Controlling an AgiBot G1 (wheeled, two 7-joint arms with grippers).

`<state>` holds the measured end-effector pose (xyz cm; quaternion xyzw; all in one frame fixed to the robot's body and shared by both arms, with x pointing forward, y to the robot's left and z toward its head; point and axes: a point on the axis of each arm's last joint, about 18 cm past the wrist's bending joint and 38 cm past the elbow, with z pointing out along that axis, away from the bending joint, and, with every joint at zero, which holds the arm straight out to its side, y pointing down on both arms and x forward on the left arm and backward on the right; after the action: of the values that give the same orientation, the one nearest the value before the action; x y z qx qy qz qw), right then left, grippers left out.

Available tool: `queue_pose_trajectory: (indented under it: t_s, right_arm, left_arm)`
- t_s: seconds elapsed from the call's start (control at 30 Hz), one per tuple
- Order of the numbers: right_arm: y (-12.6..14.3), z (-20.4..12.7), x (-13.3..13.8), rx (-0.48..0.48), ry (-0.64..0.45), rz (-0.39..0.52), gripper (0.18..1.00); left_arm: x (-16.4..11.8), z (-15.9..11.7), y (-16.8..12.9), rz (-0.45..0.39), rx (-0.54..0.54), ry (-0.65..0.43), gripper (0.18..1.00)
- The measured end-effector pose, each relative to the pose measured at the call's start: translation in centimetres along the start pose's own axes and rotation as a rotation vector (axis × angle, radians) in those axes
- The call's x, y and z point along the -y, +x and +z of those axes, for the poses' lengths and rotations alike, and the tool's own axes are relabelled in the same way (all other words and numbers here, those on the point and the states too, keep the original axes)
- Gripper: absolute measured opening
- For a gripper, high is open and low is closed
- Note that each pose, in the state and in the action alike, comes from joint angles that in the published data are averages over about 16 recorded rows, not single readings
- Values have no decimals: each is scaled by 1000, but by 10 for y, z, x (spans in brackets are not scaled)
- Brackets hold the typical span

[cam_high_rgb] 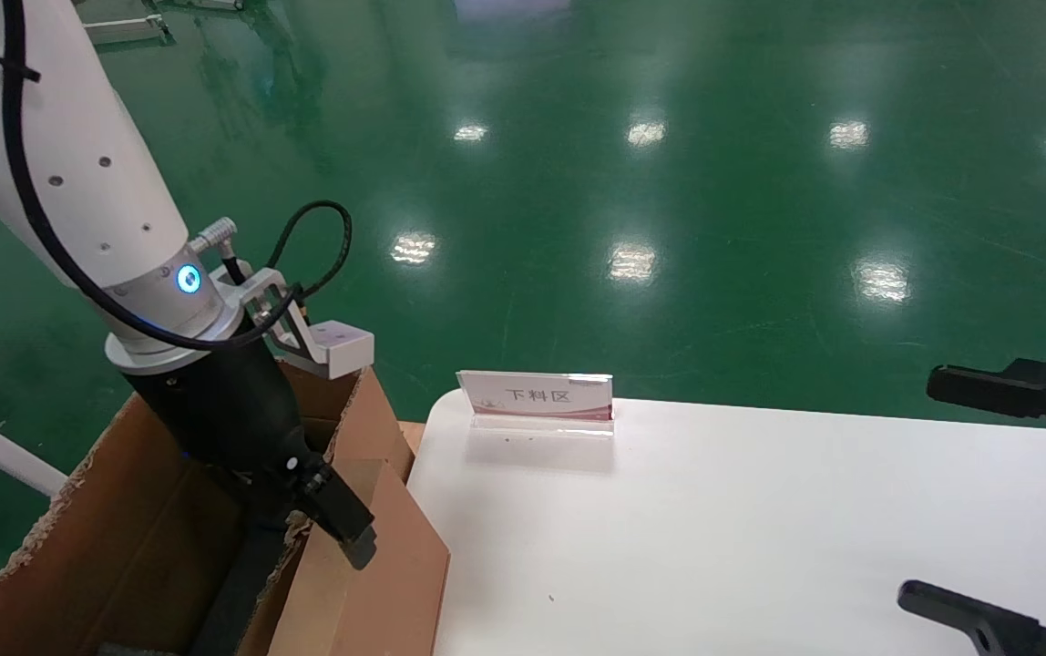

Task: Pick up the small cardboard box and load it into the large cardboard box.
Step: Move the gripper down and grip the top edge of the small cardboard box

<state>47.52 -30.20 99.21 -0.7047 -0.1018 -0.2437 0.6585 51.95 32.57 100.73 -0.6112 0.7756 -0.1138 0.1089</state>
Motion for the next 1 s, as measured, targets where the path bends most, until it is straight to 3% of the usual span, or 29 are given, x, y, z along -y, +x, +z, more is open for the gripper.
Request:
queue_pose_trajectory:
  t_s: [1.0]
  right_arm:
    - [0, 0, 0, 0, 0, 0, 995]
  left_arm:
    - [5, 35, 1, 38, 13, -93, 995]
